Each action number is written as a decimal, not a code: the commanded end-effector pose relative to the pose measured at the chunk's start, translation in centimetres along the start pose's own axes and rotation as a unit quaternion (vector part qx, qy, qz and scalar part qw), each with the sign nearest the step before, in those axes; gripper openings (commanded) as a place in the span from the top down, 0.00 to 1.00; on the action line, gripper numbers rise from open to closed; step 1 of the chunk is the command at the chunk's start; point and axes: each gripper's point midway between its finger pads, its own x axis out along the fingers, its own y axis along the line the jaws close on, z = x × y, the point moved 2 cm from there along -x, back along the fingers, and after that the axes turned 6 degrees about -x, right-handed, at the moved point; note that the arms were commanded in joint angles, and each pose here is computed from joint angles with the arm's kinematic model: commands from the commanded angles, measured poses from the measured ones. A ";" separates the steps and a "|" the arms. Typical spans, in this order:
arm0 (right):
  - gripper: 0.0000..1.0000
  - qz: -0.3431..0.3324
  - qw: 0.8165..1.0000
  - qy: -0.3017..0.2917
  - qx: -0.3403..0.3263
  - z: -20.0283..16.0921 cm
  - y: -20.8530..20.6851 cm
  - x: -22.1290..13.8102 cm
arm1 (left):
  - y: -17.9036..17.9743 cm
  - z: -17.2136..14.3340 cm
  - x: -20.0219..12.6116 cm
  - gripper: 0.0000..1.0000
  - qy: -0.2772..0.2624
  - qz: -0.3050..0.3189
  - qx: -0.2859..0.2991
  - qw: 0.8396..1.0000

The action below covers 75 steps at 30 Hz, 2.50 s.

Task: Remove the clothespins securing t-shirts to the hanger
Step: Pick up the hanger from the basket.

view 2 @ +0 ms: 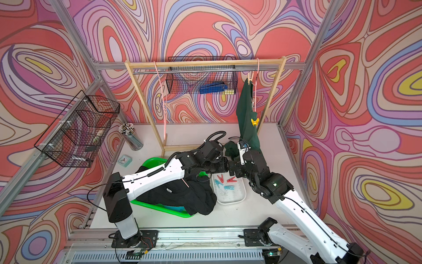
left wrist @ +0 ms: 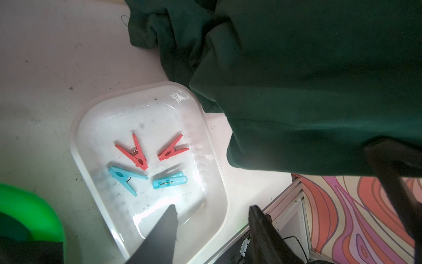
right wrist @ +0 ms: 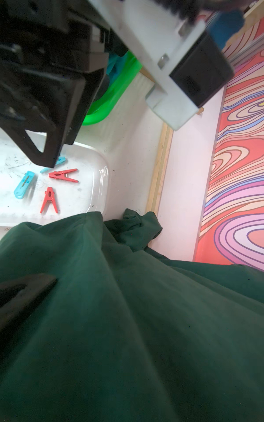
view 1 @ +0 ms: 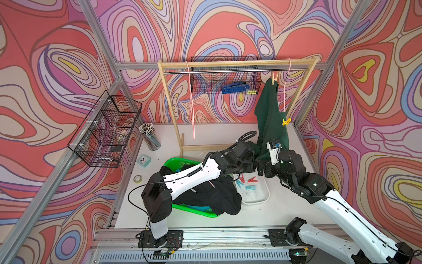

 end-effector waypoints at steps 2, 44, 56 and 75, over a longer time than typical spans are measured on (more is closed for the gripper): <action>0.02 0.057 0.998 -0.009 -0.013 0.4 1.8 0.1 | 0.4 1.2 -3.4 0.39 -0.039 0.033 0.040 0.998; 0.05 0.325 0.945 0.024 0.039 4.5 18.3 6.0 | 19.6 1.5 -21.4 0.00 -0.107 0.158 0.035 0.981; 0.17 0.362 0.928 0.051 0.069 4.3 22.4 8.2 | 22.7 2.0 -19.6 0.00 -0.060 0.055 -0.104 0.991; 0.53 0.394 0.909 0.089 0.102 3.7 26.4 11.2 | 23.7 2.0 -18.1 0.00 -0.064 0.031 -0.114 0.991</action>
